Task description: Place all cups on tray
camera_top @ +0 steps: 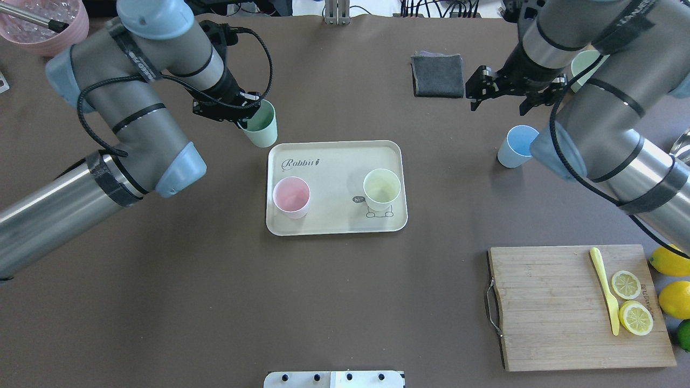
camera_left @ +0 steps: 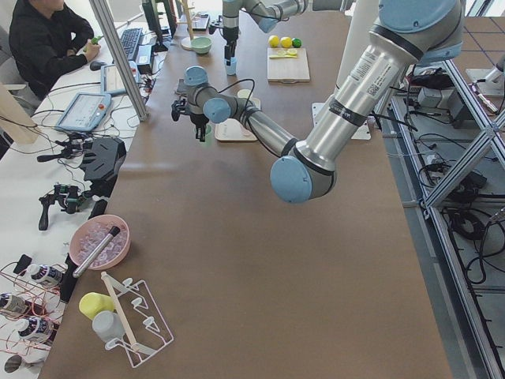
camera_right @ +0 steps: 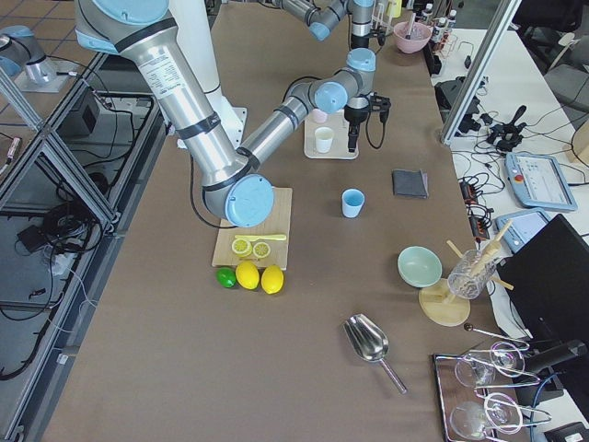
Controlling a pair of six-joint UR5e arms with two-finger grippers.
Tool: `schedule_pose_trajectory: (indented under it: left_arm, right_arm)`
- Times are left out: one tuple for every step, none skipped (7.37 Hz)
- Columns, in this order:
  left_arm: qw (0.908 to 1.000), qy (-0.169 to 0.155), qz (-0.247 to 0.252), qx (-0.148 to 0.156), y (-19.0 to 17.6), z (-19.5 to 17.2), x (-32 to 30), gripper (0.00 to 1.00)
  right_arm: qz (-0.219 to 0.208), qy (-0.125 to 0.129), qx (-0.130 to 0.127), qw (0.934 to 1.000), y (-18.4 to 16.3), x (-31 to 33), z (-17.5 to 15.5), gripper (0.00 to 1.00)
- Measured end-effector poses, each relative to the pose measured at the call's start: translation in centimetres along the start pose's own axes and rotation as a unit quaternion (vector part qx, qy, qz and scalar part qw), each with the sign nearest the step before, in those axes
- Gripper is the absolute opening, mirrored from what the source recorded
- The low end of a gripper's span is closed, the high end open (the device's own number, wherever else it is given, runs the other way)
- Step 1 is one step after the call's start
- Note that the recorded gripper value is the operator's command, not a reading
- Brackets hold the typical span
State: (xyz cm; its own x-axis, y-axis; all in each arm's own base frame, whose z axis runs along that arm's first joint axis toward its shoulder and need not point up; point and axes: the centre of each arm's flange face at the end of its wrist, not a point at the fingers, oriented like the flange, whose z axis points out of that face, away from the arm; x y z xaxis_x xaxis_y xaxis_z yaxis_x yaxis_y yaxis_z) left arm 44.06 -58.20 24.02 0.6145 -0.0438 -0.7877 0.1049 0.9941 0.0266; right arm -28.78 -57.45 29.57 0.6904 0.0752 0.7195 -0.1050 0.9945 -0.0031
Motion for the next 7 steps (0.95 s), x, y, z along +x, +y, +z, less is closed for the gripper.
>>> schedule_pose_trajectory:
  left_arm:
    - [1.0000, -0.003, -0.006, 0.000, 1.3, 1.3, 2.2, 0.00]
    - [0.9999, -0.009, -0.008, 0.004, 2.2, 2.5, 4.0, 0.00]
    - [0.9998, -0.013, -0.009, 0.009, 2.8, 3.3, 5.0, 0.00]
    - [0.9998, -0.015, -0.009, 0.011, 3.1, 3.6, 5.4, 0.00]
    - [0.9998, -0.014, -0.011, 0.011, 3.4, 3.7, 5.8, 0.00]
    - [0.9998, -0.014, -0.012, 0.011, 3.5, 3.7, 6.1, 0.00]
    - [0.9998, -0.013, -0.012, 0.011, 3.6, 3.7, 6.2, 0.00]
  right_arm:
    - [-0.014, 0.004, -0.004, 0.9999, -1.2, 3.1, -0.2, 1.00]
    - [-0.025, 0.010, -0.010, 0.9996, -2.2, 5.4, 0.3, 1.00]
    - [-0.034, 0.017, -0.017, 0.9992, -3.0, 7.1, 1.0, 1.00]
    - [-0.041, 0.024, -0.024, 0.9986, -3.8, 8.3, 2.0, 1.00]
    - [-0.043, 0.029, -0.029, 0.9982, -4.3, 9.3, 3.3, 1.00]
    - [-0.048, 0.028, -0.029, 0.9980, -4.5, 10.4, 5.1, 1.00]
    - [-0.054, 0.023, -0.025, 0.9980, -4.4, 11.6, 7.3, 1.00]
